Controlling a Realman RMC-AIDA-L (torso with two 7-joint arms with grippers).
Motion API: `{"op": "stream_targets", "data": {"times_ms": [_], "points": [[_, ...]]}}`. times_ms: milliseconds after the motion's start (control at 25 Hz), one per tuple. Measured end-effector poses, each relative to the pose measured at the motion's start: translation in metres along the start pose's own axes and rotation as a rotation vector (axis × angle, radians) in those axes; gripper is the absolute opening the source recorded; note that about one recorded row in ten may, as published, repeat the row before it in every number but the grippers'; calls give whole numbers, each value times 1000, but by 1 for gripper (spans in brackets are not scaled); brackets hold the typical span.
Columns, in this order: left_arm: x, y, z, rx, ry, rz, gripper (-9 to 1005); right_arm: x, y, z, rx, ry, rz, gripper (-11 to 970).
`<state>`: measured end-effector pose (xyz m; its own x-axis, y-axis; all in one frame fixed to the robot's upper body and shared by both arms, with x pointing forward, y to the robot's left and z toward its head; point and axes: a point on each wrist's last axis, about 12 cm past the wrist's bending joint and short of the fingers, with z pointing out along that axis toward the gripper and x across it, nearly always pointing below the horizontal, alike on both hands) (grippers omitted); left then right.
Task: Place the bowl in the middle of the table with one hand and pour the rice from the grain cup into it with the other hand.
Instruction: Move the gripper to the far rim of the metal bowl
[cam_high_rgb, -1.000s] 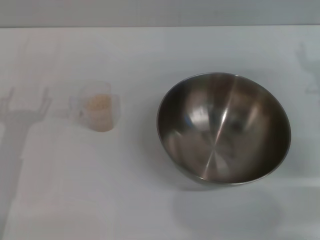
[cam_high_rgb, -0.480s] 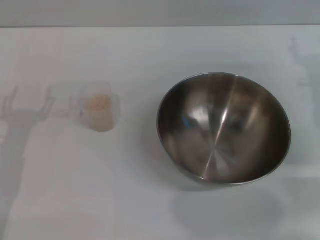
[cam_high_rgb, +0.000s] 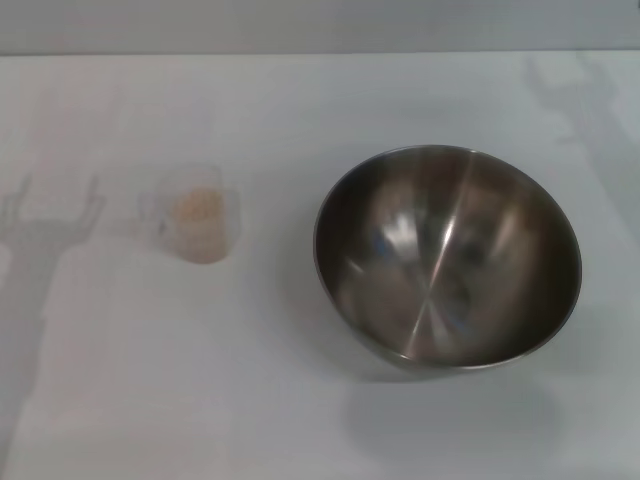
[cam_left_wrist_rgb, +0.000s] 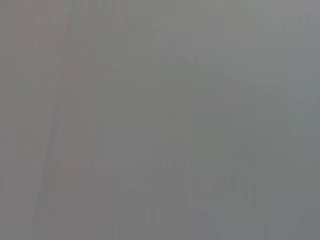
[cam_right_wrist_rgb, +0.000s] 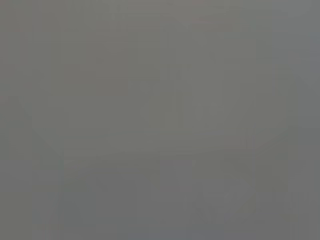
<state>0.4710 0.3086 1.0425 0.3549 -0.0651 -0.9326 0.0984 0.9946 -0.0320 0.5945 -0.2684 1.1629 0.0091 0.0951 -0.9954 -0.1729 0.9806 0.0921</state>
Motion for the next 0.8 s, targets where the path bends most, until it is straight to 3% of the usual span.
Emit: {"op": "stream_targets", "data": {"times_ms": [280,440,600,800], "points": [[0,1,1,-7,-1,1,845,-48,25,-10,-54,358,8,767],[0,1,2,-6,-2,1,845,-69,30,-9,-87,569,-9,759],[0,1,2,-7,-2,3,846,-68,23,-1,-152,788,7,751],[0,1,3,-7,-1,4,846,-50,13,13,-213,995,7,740]]}}
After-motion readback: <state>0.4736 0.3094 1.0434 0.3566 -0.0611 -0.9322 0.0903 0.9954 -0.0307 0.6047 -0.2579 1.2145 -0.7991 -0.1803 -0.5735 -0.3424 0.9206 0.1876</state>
